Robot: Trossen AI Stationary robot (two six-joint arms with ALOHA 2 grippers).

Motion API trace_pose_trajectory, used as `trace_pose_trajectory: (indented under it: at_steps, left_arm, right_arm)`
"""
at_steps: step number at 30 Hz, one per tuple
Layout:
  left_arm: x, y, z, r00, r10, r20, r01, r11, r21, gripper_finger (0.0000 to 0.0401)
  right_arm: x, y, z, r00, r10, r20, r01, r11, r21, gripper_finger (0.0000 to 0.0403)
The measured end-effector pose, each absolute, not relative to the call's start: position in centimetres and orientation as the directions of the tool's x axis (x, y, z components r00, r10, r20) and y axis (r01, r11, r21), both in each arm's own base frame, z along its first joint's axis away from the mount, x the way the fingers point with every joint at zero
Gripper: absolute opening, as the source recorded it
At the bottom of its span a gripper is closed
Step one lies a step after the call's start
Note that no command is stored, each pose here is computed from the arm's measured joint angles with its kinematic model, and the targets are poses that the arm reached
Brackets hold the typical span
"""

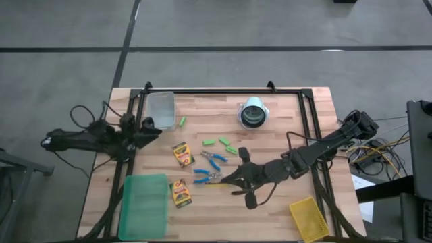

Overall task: Pick & Place School Supplies
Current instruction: Put the yellow crayon box into the green bin

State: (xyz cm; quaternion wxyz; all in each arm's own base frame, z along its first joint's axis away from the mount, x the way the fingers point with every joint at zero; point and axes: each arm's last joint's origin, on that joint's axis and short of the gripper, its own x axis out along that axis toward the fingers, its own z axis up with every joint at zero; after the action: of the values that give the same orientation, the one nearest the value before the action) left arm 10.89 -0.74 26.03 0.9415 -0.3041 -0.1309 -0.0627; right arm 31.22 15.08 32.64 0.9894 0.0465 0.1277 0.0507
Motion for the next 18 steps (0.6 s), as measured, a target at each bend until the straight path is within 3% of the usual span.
trace_pose_trajectory:
  at_steps: [7,11,14,18]
  left_arm:
    - [15.1,-2.2,29.1,0.977,-0.146,0.156,0.190,0.928,-0.322,0.0151]
    - [17.2,-3.7,31.1,0.958,-0.260,0.125,0.282,0.935,-0.217,0.0151]
    - [18.7,-4.9,31.3,0.952,-0.306,0.007,0.302,0.937,-0.174,0.0151]
    - [19.8,-5.8,32.1,0.952,-0.288,-0.107,0.277,0.955,-0.106,0.0151]
  right_arm:
    - [31.4,14.7,32.6,0.965,0.091,-0.247,-0.067,0.992,0.102,0.0008]
    - [31.4,14.7,32.6,0.967,0.074,-0.245,-0.051,0.994,0.098,0.0008]
    - [31.4,14.7,32.6,0.967,0.074,-0.245,-0.051,0.994,0.098,0.0008]
    - [31.4,14.6,32.7,0.968,0.065,-0.244,-0.042,0.995,0.095,0.0008]
